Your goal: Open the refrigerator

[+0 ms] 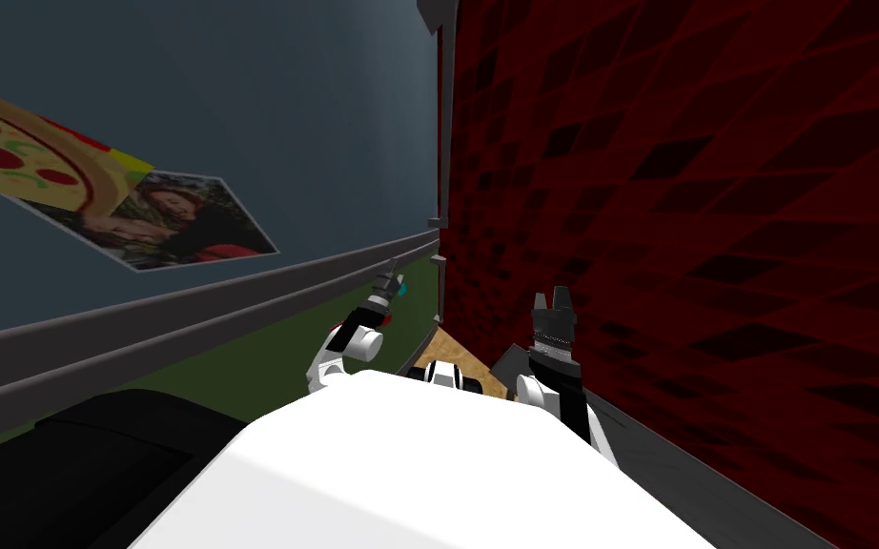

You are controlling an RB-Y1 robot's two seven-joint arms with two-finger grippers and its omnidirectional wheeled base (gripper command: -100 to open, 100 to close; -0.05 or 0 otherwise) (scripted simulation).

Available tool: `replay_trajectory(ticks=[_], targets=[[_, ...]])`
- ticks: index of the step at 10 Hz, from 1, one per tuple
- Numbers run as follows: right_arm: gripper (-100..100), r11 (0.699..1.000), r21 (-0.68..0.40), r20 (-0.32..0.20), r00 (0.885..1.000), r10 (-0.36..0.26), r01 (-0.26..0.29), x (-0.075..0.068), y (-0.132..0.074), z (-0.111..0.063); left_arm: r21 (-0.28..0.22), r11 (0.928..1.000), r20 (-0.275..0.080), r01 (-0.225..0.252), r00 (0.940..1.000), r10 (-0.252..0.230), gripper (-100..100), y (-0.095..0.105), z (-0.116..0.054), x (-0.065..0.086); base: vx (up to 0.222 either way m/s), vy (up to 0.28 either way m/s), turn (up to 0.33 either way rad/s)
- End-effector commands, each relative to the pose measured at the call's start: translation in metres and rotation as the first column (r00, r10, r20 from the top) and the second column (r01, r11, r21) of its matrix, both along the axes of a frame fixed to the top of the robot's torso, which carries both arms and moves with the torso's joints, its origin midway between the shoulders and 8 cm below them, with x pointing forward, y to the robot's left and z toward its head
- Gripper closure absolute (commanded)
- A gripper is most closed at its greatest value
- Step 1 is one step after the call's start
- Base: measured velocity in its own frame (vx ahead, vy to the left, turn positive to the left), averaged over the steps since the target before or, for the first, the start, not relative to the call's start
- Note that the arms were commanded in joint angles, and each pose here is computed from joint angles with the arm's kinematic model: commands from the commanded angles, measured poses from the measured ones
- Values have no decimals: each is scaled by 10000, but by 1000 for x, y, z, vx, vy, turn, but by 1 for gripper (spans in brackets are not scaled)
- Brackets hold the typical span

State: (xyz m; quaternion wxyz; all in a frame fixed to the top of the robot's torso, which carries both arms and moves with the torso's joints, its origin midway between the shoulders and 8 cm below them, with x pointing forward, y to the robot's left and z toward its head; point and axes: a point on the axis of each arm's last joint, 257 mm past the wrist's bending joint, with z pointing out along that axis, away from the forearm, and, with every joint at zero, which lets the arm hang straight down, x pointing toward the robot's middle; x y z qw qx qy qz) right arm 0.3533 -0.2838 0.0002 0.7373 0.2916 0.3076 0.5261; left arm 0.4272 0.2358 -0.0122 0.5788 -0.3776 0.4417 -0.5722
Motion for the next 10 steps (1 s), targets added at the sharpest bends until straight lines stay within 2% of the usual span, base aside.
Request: replay_trajectory(ticks=[1, 3, 6, 7, 10], targets=[[0, 10000, 0, 0, 10000, 0, 0, 0, 0, 0, 164, 9998, -539, 135, 9985, -126, -100, -5, -11, 7, 110, -38, -68], [0, 10000, 0, 0, 10000, 0, 0, 0, 0, 0, 327, 9992, -976, 247, 9950, -214, -100, -8, -19, 11, 118, -33, -69], [0, 10000, -1, 0, 10000, 0, 0, 0, 0, 0, 585, 9974, -1630, 410, 9861, -310, -100, -13, -33, 18, 120, -18, -78], [0, 10000, 0, 0, 10000, 0, 0, 0, 0, 0, 588, 9975, -1695, 402, 9851, -297, -100, -13, -35, 18, 78, -17, -27], [0, 10000, 0, 0, 10000, 0, 0, 0, 0, 0, 812, 9953, -2390, 524, 9705, -316, -100, -17, -50, 23, 106, -17, -68]])
